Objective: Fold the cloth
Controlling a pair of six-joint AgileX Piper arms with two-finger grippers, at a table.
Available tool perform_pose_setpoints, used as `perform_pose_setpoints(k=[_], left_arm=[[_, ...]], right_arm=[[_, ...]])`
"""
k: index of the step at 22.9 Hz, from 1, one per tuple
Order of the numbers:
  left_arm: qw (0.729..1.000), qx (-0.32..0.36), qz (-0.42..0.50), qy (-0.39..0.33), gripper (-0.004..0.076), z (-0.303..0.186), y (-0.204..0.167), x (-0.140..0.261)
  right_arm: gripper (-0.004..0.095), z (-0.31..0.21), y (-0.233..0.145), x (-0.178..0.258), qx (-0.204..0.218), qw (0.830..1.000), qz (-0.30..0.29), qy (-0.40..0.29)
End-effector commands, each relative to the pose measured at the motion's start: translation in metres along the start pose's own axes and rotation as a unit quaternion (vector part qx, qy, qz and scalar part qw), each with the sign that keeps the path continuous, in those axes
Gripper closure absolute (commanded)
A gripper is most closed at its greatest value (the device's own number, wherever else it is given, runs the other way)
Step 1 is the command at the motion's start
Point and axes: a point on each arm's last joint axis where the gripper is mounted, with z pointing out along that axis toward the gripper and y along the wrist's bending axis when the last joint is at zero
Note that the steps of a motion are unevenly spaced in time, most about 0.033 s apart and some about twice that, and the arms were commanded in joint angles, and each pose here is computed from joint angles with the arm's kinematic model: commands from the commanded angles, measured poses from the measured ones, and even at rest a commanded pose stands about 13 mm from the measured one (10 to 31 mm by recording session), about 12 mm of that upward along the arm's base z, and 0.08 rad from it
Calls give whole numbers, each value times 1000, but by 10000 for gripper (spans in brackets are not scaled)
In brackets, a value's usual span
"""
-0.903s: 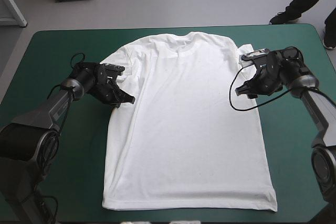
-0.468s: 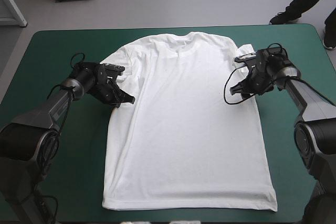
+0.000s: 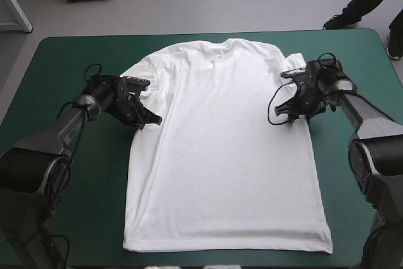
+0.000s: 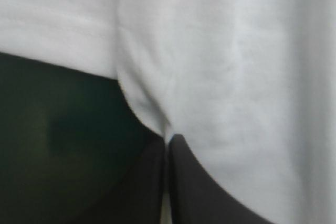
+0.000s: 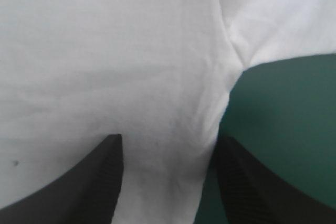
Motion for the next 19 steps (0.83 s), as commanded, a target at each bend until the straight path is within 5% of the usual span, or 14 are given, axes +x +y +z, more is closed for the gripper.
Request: perform_pose_setpoints(k=[1,6,12,19], left_arm=[[1000,7,-3,-12,733,-13,-3,0],[1000,4,-1,-16,733,-13,-3,-1],[999,-1,9,-33,733,-27,-3,-4],[986,-39,43,-157,733,-153,-9,-9]], right_arm=[[540,-8,-3,-1,-8,1000,10,-5],[916,6,1,-1,-33,999,19,15],[925,-3,4,-5,-51,998,19,10],[925,-126,-1,-11,-34,991,15,-128]])
